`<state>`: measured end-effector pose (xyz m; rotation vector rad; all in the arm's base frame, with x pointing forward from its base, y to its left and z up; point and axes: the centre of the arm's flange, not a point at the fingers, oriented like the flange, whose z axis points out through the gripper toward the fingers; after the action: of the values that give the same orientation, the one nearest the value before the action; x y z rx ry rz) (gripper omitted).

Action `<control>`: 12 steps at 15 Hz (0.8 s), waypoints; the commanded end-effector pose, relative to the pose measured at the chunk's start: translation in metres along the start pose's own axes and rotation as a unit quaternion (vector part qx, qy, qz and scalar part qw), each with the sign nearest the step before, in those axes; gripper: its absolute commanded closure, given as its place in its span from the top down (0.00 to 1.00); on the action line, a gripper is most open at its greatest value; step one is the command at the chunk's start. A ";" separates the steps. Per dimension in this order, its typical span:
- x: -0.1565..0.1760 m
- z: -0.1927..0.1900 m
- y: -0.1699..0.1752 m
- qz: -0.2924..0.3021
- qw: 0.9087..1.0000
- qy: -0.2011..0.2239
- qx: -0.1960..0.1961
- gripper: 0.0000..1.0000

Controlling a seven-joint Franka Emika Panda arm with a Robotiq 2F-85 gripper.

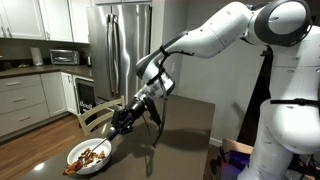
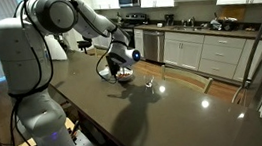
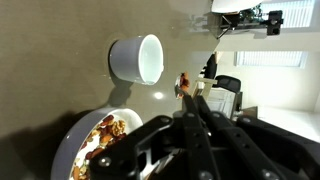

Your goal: Pick up the spoon, scoop some contents from the bowl and put them in the white cup.

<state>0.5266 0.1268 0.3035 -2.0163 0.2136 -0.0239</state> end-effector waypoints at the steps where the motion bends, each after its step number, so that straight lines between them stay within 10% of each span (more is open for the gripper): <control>1: -0.015 0.001 0.000 -0.008 1.000 -0.005 0.010 0.04; 12: -0.020 0.013 0.001 -0.030 0.999 -0.014 -0.018 0.04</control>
<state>0.5160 0.1380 0.2944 -2.0315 0.1706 -0.0039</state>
